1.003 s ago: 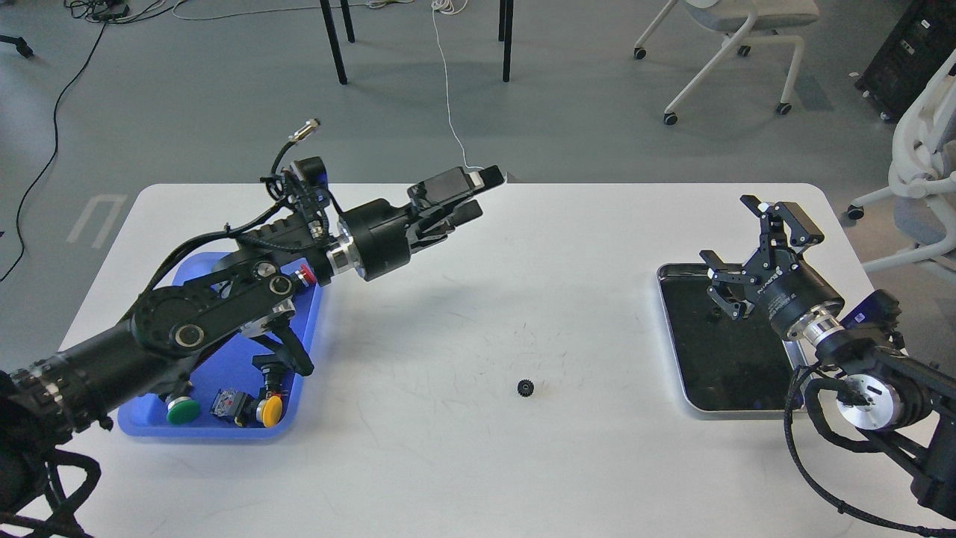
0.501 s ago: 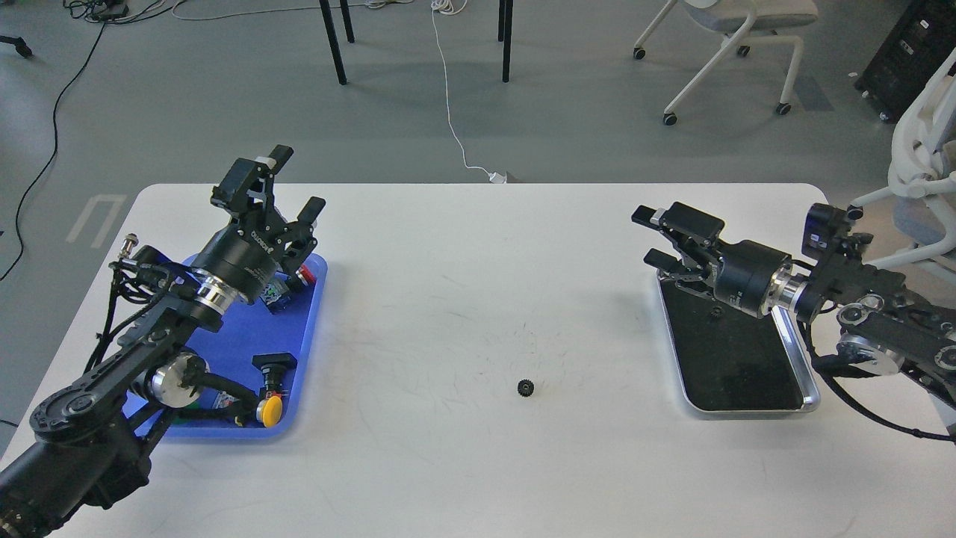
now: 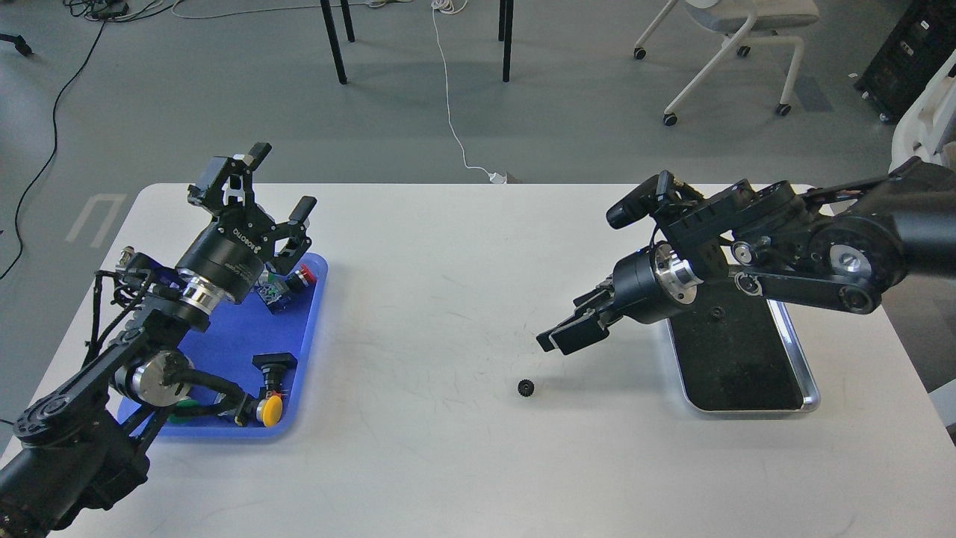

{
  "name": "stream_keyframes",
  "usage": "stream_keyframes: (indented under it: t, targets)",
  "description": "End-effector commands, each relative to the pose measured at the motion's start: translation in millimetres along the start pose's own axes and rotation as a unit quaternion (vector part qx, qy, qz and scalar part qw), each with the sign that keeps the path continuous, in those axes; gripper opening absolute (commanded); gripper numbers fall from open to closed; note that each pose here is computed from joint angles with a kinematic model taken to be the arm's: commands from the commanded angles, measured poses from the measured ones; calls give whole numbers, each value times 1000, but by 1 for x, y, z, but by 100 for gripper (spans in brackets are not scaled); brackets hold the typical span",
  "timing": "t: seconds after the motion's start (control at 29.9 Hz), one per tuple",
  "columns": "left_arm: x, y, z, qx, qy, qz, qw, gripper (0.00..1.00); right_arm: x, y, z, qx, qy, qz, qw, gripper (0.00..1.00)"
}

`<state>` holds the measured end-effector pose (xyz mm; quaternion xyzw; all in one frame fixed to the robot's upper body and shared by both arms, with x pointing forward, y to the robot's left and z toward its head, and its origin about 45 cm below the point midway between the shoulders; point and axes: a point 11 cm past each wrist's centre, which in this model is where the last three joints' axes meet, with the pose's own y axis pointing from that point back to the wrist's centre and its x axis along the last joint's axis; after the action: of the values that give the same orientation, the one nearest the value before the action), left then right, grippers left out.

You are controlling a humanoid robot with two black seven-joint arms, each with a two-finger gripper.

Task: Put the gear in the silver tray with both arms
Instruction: 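Reach the right gripper from the silver tray toward the gear, then grasp the second black gear on the table with the right gripper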

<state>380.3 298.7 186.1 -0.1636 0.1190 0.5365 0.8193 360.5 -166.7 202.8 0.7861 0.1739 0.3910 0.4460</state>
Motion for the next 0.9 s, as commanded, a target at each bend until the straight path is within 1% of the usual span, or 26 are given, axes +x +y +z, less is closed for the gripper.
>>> stream_keyframes:
  t: [0.0, 0.1, 0.27, 0.47, 0.6, 0.7, 0.77, 0.8, 0.87]
  targets:
    - [-1, 0, 0, -1, 1, -2, 1000, 98, -5, -17, -7, -1, 61, -21, 998, 98]
    - [-2, -1, 0, -1, 2, -2, 1000, 98, -8, -33, -15, 6, 111, -19, 994, 98]
    - [-2, -1, 0, -4, 2, 0, 1000, 98, -12, -47, -18, 7, 149, -22, 989, 97]
    - [-7, -4, -5, -5, 11, -2, 1000, 98, -9, -66, -25, 13, 189, -19, 982, 94]
    - [-8, -4, -4, -6, 11, -4, 1000, 98, -10, -74, -30, 20, 209, -20, 978, 90]
    - [-8, -4, -3, -6, 11, -6, 1000, 98, -14, -78, -30, 21, 207, -21, 978, 76]
    - [-8, -4, -4, -5, 11, -6, 1000, 98, -16, -79, -29, 21, 206, -21, 978, 62]
    - [-8, -4, -3, -5, 10, -6, 1000, 98, -16, -79, -29, 21, 207, -21, 978, 58]
    - [-8, -4, -3, -6, 11, -6, 1000, 98, -21, -78, -25, 17, 207, -29, 978, 55]
